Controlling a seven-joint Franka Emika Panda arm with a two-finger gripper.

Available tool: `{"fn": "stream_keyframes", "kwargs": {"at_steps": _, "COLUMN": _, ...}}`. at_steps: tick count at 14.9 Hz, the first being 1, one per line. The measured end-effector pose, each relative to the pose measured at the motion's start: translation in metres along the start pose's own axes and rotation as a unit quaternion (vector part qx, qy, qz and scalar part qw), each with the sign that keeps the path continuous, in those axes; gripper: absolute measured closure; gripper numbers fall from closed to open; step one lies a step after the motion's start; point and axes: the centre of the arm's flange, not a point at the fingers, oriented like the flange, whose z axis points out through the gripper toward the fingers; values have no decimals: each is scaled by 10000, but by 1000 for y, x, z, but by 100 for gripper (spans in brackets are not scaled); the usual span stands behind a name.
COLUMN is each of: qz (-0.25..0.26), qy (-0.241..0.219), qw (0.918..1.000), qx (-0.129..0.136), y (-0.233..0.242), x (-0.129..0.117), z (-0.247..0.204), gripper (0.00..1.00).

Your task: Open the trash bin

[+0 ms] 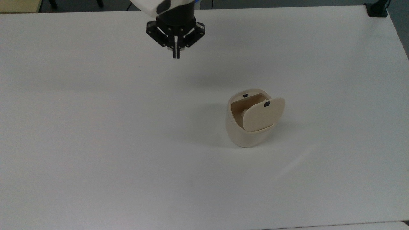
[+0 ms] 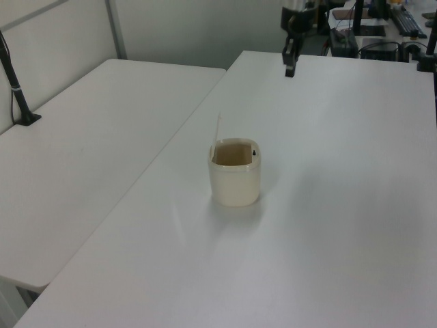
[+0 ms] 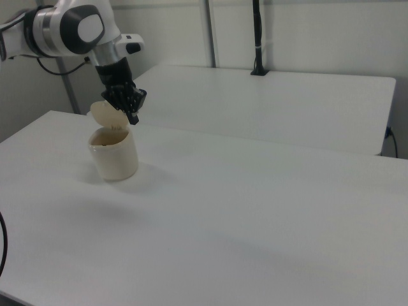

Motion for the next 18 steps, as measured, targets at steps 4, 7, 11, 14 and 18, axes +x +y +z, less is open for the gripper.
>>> {"fn": "stream_keyframes", "kwargs": {"at_steps": 4, "qz": 226, "qy": -254, "qw": 9994, "qx": -44, "y": 29, "x": -17, "z": -11, "gripper": 93}}
{"fn": "stream_keyframes", "kwargs": {"at_steps": 7, "qz": 268, "qy": -304, "qw": 9992, "qx": -50, "y": 34, "x": -21, "z": -10, "gripper": 75}}
{"fn": "stream_keyframes", "kwargs": {"at_steps": 11, "qz": 275, "qy": -370, "qw": 9989, "qx": -56, "y": 35, "x": -22, "z": -7, "gripper": 31}}
{"fn": "stream_keyframes", "kwargs": {"at_steps": 14, "qz": 285, "qy": -372, "qw": 9989, "qx": -57, "y": 36, "x": -22, "z": -7, "gripper": 1}}
{"fn": "stream_keyframes", "kwargs": {"at_steps": 18, "qz": 323, "qy": -355, "qw": 9988, "qx": -63, "y": 40, "x": -23, "z": -9, "gripper": 0}}
